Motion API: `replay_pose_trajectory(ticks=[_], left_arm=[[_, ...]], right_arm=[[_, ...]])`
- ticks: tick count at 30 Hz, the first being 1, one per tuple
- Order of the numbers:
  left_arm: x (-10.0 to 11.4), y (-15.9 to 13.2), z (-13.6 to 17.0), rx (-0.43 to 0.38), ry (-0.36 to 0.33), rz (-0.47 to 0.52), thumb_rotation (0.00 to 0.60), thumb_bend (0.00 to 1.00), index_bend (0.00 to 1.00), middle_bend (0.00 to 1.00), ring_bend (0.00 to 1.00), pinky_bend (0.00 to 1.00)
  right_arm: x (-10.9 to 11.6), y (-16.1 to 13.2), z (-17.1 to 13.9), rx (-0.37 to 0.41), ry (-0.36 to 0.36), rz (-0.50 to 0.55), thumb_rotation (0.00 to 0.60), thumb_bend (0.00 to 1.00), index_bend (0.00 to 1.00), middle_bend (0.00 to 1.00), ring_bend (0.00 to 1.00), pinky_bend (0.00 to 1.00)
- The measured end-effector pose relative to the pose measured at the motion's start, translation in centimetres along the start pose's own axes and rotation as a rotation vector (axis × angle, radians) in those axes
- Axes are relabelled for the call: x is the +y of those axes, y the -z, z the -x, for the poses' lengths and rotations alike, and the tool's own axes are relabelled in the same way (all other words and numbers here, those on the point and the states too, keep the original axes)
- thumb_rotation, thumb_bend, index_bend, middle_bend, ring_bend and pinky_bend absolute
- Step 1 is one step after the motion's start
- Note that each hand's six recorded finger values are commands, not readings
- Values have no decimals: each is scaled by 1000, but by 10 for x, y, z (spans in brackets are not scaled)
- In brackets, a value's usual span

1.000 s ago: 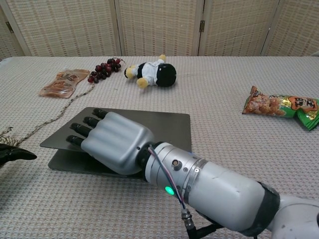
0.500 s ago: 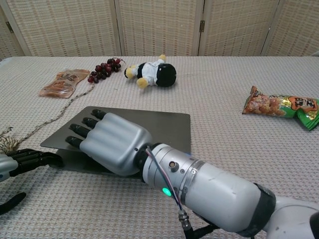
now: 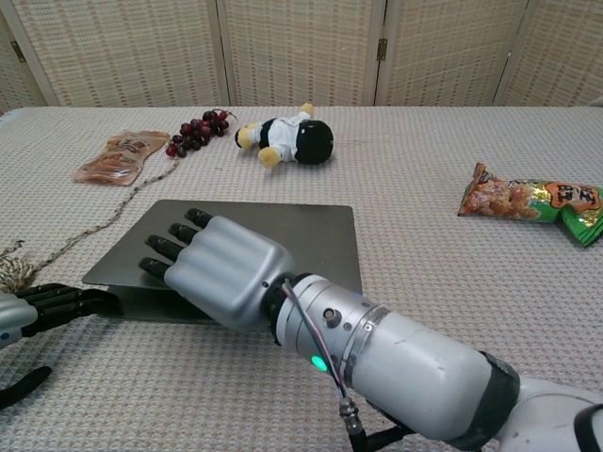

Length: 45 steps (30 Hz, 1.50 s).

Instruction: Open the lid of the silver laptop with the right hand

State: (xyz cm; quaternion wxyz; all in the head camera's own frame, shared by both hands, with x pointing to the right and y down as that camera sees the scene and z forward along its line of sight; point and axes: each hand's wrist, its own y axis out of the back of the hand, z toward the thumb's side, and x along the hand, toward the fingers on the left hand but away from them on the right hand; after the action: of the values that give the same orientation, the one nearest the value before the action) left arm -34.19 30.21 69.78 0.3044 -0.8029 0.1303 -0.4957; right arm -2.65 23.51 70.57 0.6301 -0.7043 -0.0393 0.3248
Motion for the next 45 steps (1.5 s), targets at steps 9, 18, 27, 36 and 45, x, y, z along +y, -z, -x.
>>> replay_pose_trajectory(ticks=[9, 18, 27, 36, 45], left_arm=[[0, 0, -1, 2, 1, 1, 600, 645, 89, 82, 46, 0], [0, -1, -2, 2, 0, 7, 600, 644, 89, 82, 46, 0], [1, -1, -1, -1, -6, 5, 600, 644, 89, 82, 44, 0], [2, -1, 0, -3, -9, -2, 600, 644, 89, 82, 44, 0], [2, -2, 1, -5, -9, -8, 600, 644, 90, 82, 43, 0]], right_arm=[[-8, 10, 0, -31, -23, -7, 600, 702, 0, 0, 0, 0], [-14, 21, -2, -50, -37, -32, 600, 703, 0, 0, 0, 0], [1, 46, -7, -98, -5, -36, 600, 702, 0, 0, 0, 0], [25, 80, -5, -162, 25, -18, 600, 703, 0, 0, 0, 0], [45, 110, 7, -228, 38, -13, 600, 703, 0, 0, 0, 0]])
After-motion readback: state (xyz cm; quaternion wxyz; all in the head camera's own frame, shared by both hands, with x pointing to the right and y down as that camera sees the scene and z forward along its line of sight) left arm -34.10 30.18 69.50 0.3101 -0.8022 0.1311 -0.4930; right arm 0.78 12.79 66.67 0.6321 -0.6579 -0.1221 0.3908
